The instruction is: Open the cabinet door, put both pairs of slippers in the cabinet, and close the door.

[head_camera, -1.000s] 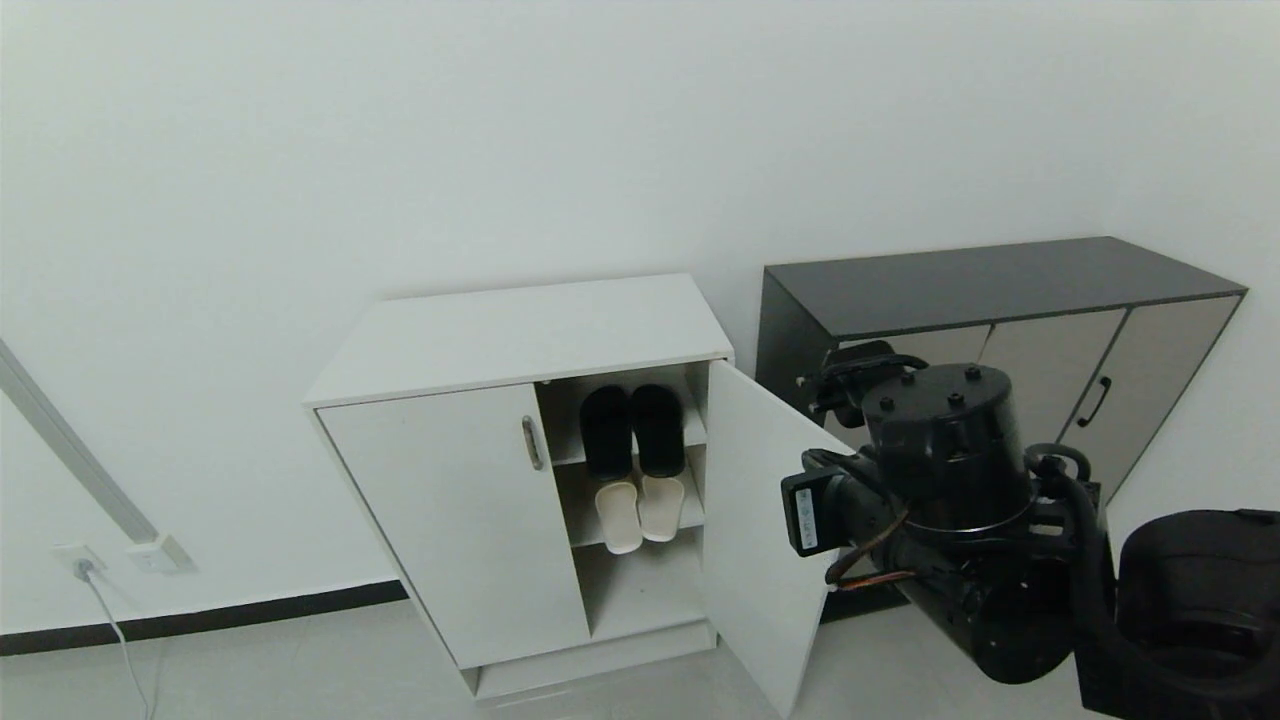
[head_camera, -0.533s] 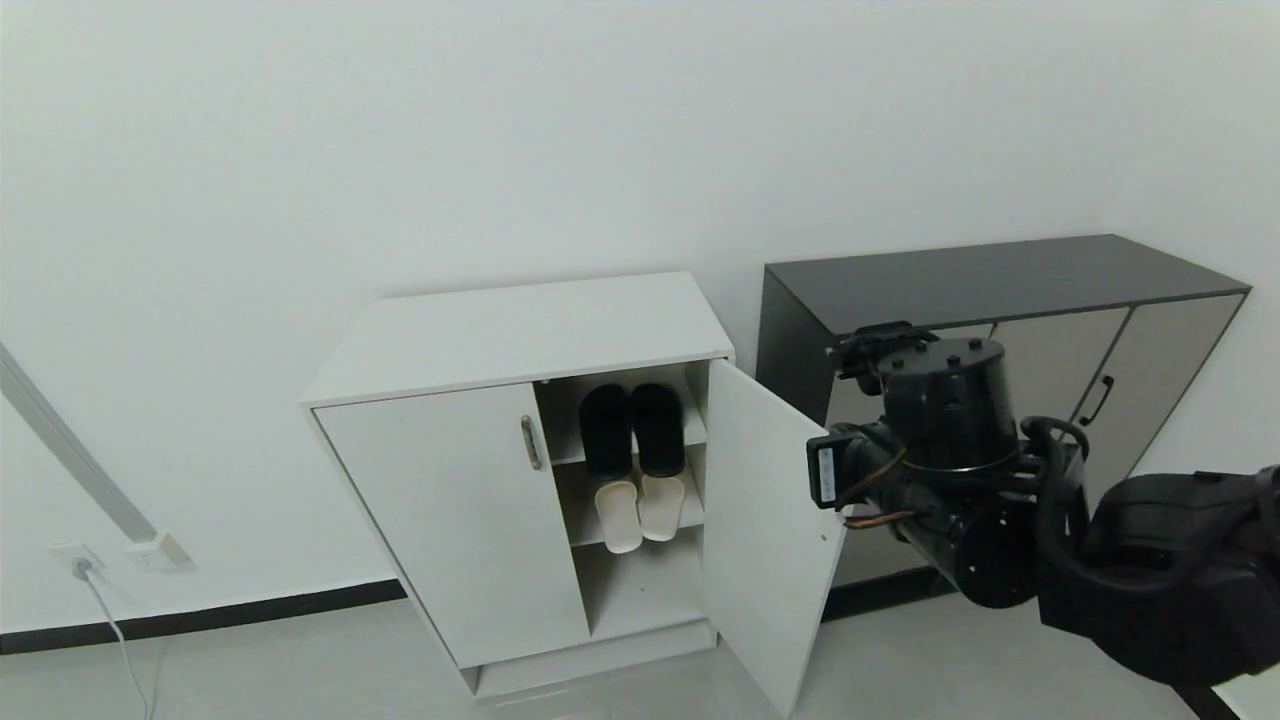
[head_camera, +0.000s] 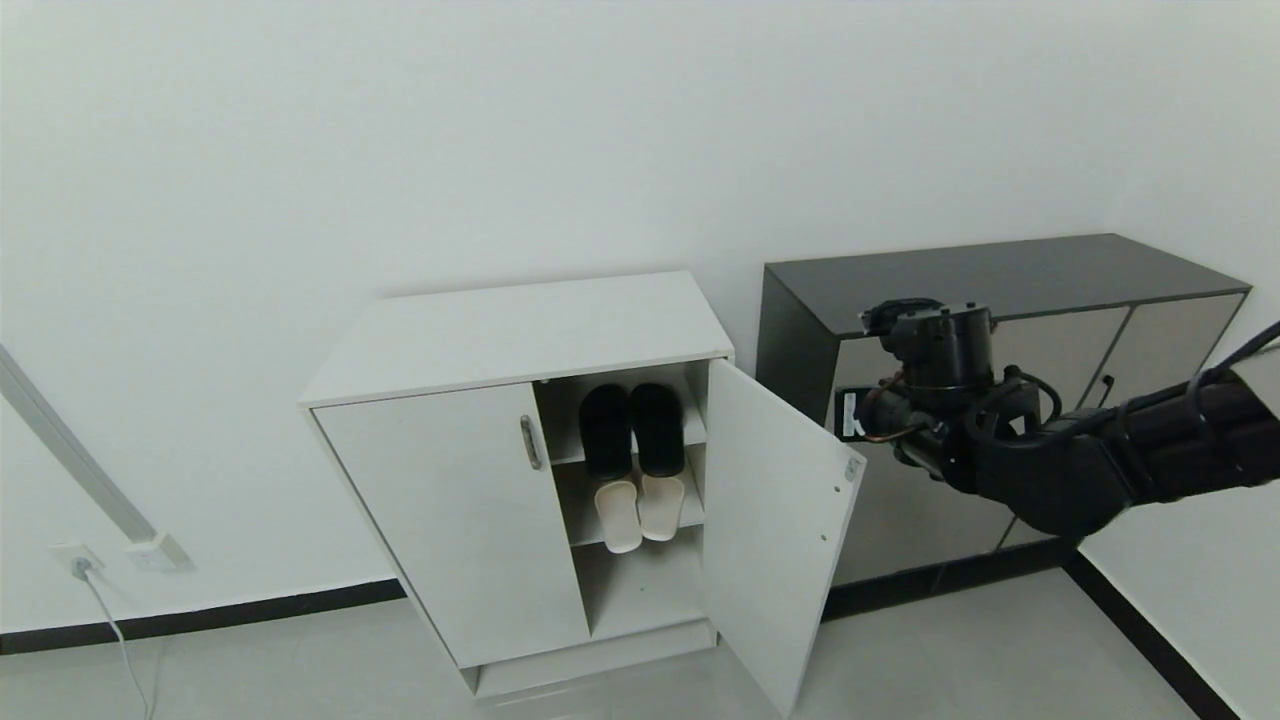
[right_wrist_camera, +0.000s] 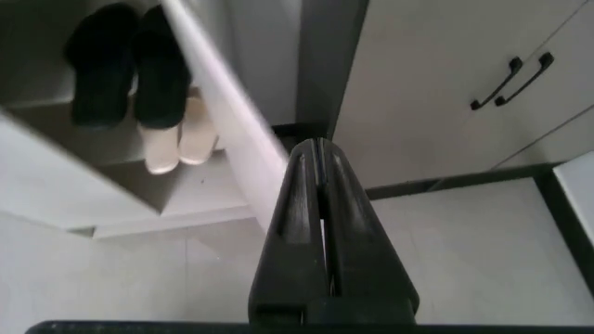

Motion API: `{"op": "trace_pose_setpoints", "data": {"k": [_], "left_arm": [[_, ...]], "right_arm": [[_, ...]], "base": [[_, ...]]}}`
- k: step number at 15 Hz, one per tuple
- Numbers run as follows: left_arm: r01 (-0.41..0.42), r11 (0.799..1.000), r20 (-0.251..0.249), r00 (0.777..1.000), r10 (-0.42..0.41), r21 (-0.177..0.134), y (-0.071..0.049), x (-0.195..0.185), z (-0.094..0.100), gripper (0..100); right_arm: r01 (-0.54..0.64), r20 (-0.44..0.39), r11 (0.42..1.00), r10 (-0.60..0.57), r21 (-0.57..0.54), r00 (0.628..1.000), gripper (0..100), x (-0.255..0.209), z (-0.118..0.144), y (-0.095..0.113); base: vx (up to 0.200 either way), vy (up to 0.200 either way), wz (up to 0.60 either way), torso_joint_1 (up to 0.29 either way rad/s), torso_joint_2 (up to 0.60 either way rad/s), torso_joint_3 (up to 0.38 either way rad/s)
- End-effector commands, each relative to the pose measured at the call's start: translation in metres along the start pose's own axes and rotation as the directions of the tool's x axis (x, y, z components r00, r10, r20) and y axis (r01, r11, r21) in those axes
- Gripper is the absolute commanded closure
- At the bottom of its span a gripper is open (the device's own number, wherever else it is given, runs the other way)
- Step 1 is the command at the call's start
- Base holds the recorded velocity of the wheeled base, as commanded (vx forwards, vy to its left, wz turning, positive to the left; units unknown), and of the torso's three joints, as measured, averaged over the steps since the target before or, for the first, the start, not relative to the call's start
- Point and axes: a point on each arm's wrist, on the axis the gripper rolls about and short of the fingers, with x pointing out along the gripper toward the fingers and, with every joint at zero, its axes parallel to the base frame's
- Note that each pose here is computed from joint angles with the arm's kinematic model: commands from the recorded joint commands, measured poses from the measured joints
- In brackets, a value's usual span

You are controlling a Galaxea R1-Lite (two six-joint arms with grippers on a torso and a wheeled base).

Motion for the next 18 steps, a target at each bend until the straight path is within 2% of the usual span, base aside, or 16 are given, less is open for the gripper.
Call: {"op": "trace_pose_setpoints", "data": {"k": [1,2,6,18], "left_arm": [[0.000,1.000,-0.002,1.000,0.000,0.000,0.000,0.000,0.000,100],[0.000,1.000,-0.002,1.000,0.000,0.000,0.000,0.000,0.000,100],[0.000,1.000,-0.002,1.000,0.000,0.000,0.000,0.000,0.000,100],[-0.001,1.000,-0.002,1.000,0.000,-0.002,0.000,0.000,0.000,100]], "right_arm": [[0.033,-0.014,0.999,-0.032,0.014,0.999,100,0.029,-0.010,-0.007],[0.032,-0.012,0.999,-0.031,0.040,0.999,100,0.039,-0.007,-0.009],[-0.004,-0.087,0.998,0.011,0.070,0.996,100,0.046,-0.014,-0.012],[-0.014,-0.152,0.999,0.020,0.041,0.988,100,0.045,-0.028,-0.004]], "base": [[0.000,0.000,0.00,0.000,0.00,0.000],[0.000,0.000,0.00,0.000,0.00,0.000],[0.000,0.000,0.00,0.000,0.00,0.000],[0.000,0.000,0.00,0.000,0.00,0.000]]}}
